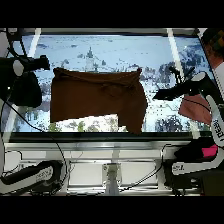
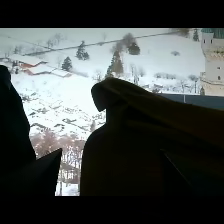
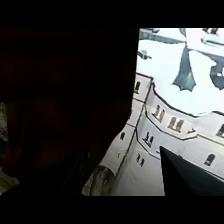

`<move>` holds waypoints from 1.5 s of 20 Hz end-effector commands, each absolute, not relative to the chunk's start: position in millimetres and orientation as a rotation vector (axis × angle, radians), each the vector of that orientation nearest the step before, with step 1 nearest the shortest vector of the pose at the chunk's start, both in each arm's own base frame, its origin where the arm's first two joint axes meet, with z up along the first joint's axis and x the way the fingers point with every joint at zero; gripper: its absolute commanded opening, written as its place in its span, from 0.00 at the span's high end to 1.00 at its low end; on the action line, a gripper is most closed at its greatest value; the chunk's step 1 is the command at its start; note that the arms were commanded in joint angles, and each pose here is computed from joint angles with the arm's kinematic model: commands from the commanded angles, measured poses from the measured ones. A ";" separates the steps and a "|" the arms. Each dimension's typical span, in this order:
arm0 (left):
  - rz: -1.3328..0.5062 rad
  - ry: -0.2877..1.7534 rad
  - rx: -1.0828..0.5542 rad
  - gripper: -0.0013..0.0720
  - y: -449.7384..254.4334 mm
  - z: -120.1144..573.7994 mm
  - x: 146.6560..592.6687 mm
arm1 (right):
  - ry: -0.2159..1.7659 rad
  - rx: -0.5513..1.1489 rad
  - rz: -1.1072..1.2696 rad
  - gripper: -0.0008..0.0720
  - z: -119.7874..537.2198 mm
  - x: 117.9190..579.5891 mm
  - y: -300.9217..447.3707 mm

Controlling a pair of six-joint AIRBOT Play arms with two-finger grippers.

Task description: Fold the clothes and pants, and hang the long-sleeved shirts on hangers.

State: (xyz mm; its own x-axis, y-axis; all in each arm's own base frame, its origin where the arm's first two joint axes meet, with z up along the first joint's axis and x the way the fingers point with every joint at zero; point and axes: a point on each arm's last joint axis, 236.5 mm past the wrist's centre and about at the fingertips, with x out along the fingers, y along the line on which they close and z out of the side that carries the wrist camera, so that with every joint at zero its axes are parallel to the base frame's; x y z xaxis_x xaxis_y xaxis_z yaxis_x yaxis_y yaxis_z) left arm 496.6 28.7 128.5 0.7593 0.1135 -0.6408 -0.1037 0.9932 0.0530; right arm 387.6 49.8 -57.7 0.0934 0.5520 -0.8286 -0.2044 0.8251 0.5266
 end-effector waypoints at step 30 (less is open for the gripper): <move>0.340 1.298 -0.046 0.43 105.5 0.8 360.6 | 1.394 0.200 0.779 0.97 -111.5 380.3 98.4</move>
